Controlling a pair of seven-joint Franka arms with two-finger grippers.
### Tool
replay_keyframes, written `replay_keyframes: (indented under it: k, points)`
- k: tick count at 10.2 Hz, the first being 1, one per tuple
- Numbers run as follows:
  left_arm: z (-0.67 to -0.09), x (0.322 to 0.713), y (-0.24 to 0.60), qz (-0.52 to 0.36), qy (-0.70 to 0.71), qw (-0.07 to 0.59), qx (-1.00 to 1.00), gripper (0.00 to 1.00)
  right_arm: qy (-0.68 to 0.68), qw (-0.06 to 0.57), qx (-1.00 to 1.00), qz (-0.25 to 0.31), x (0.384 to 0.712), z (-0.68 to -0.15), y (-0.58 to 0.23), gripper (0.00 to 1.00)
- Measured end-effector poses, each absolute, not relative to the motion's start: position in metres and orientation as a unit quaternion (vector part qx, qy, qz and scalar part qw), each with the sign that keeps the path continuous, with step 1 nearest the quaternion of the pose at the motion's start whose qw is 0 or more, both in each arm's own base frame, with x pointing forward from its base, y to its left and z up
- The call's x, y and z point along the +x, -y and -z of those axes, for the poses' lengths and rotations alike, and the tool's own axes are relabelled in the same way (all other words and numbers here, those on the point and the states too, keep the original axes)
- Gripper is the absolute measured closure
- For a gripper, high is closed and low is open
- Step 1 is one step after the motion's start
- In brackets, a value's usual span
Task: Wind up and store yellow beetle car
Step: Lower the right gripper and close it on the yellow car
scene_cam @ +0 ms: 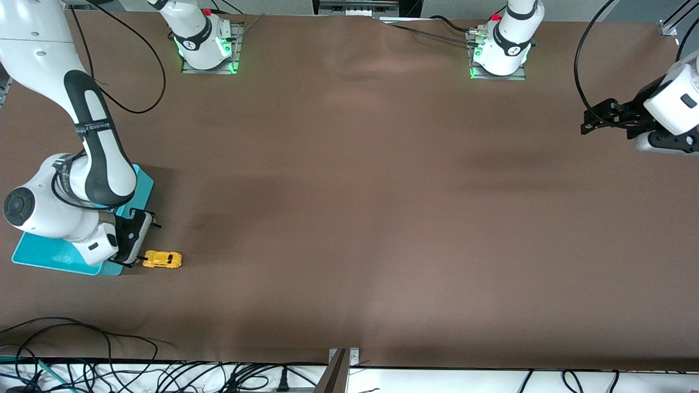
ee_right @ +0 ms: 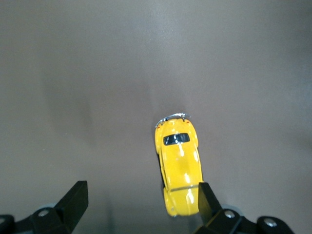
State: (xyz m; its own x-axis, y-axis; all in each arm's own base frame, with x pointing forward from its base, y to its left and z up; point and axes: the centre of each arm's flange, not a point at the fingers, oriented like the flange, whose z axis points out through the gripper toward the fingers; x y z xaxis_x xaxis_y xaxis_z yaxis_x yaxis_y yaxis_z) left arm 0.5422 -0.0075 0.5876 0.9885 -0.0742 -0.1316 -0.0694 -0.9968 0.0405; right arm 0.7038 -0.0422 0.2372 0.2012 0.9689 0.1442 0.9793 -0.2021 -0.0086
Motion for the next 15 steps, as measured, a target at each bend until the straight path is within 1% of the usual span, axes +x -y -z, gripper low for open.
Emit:
replay_keyframes:
  k: [6, 8, 10, 11, 13, 14, 15]
  points:
    - [-0.604, 0.540, 0.009, 0.044, 0.039, 0.017, 0.998, 0.00, 0.659, 0.041, -0.748, 0.062, 0.726, -0.220, 0.033, 0.00]
    - [-0.617, 0.537, 0.010, 0.041, 0.040, 0.017, 0.998, 0.00, 0.661, 0.037, -0.747, 0.064, 0.731, -0.210, 0.033, 0.00]
    - [-0.637, 0.531, 0.011, 0.041, 0.042, 0.017, 0.998, 0.00, 0.664, 0.032, -0.744, 0.064, 0.733, -0.200, 0.033, 0.03]
    - [-0.645, 0.529, 0.012, 0.037, 0.044, 0.017, 0.998, 0.00, 0.667, 0.030, -0.742, 0.061, 0.734, -0.198, 0.034, 0.16]
    - [-0.655, 0.525, 0.014, 0.039, 0.045, 0.017, 0.998, 0.00, 0.670, 0.025, -0.739, 0.059, 0.734, -0.199, 0.034, 0.48]
    - [-0.660, 0.523, 0.012, 0.043, 0.044, 0.017, 0.998, 0.00, 0.673, 0.022, -0.737, 0.057, 0.735, -0.201, 0.034, 0.56]
    - [-0.661, 0.522, 0.010, 0.046, 0.042, 0.017, 0.998, 0.00, 0.676, 0.019, -0.735, 0.055, 0.735, -0.200, 0.034, 0.56]
